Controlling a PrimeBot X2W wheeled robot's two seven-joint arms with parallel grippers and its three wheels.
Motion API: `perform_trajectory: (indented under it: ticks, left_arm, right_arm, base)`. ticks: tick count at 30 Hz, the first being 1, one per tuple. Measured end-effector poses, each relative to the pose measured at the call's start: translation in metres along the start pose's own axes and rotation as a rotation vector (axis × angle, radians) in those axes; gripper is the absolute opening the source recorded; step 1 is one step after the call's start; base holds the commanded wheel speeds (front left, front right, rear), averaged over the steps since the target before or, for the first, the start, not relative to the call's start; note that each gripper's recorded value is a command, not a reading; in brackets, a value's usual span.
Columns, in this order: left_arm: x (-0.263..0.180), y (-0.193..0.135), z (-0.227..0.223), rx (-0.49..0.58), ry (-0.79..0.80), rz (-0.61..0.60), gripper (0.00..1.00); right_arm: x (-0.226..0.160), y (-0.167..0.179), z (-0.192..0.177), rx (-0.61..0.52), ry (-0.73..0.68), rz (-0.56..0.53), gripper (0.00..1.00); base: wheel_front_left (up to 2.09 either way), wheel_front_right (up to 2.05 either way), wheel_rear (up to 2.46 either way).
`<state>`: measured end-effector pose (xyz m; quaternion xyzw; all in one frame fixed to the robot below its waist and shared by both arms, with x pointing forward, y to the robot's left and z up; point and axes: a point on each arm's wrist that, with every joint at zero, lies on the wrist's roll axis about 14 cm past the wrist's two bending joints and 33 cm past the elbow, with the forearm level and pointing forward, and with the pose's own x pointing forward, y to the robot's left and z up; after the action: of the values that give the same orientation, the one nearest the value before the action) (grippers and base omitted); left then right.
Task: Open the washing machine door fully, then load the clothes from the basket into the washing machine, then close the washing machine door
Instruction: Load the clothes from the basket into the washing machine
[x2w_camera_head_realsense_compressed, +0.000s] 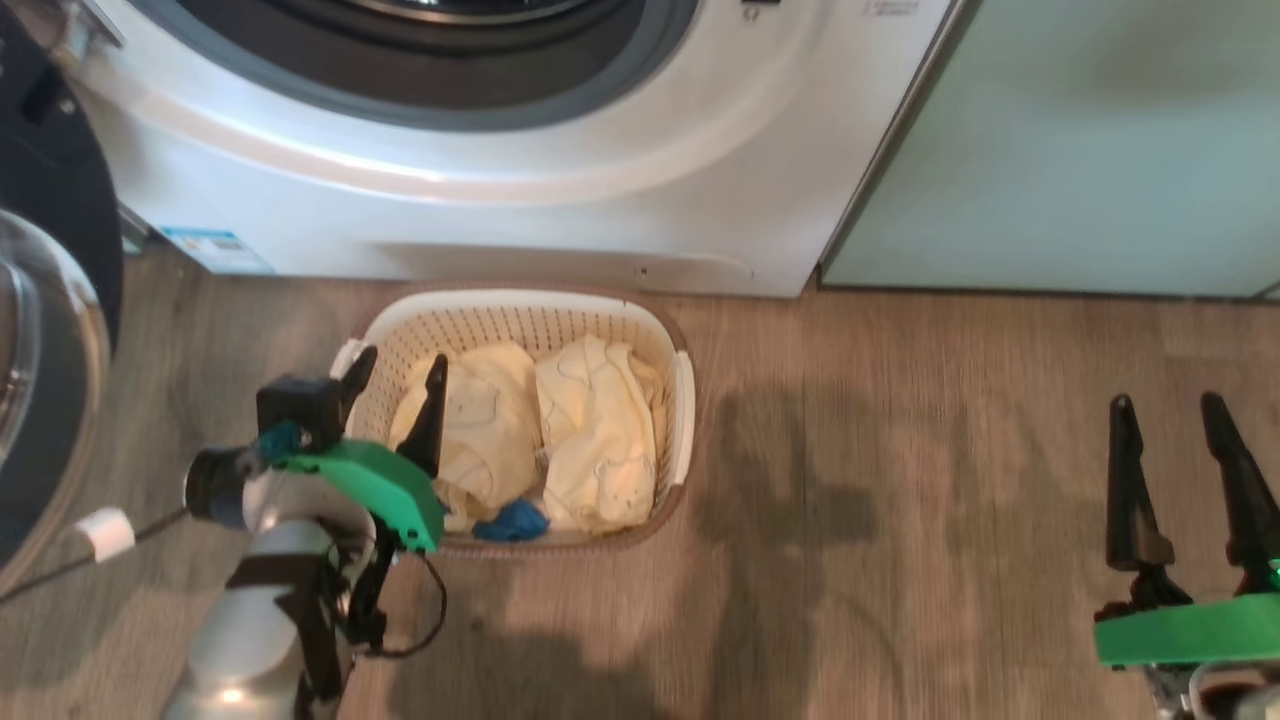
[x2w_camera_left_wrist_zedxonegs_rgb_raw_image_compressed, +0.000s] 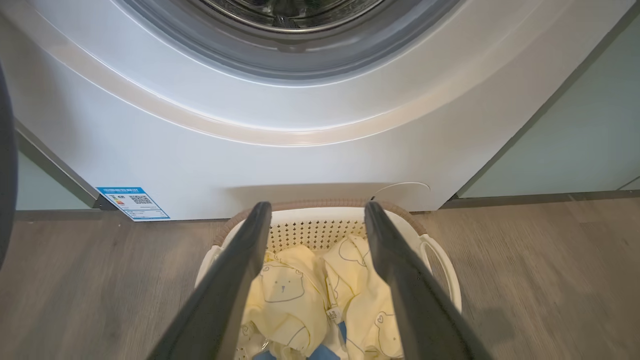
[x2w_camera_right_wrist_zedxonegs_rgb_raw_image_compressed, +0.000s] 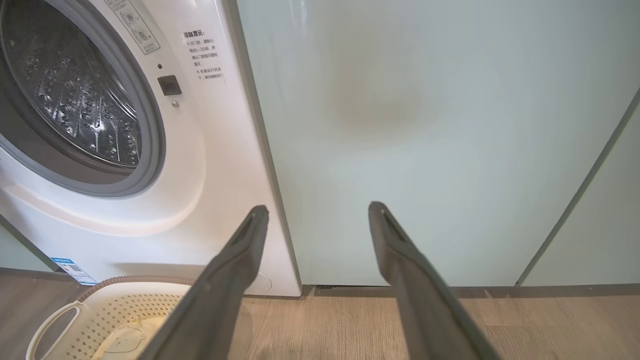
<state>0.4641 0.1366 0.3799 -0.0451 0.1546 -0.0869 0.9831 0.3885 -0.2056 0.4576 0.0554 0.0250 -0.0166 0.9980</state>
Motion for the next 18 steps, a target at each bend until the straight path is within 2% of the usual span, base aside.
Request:
perform_trajectory:
  ticks: [7, 18]
  left_arm:
    - [0.036, 0.0, -0.047, -0.029, 0.147, -0.045, 1.0]
    - [0.087, 0.012, -0.124, -0.07, 0.328, -0.043, 1.0]
  right_arm:
    - [0.024, 0.0, -0.02, 0.002, 0.039, 0.002, 1.0]
    - [0.064, -0.006, -0.066, -0.01, 0.109, -0.002, 1.0]
  base:
    - [0.0, 0.0, 0.0]
    - [0.0, 0.0, 0.0]
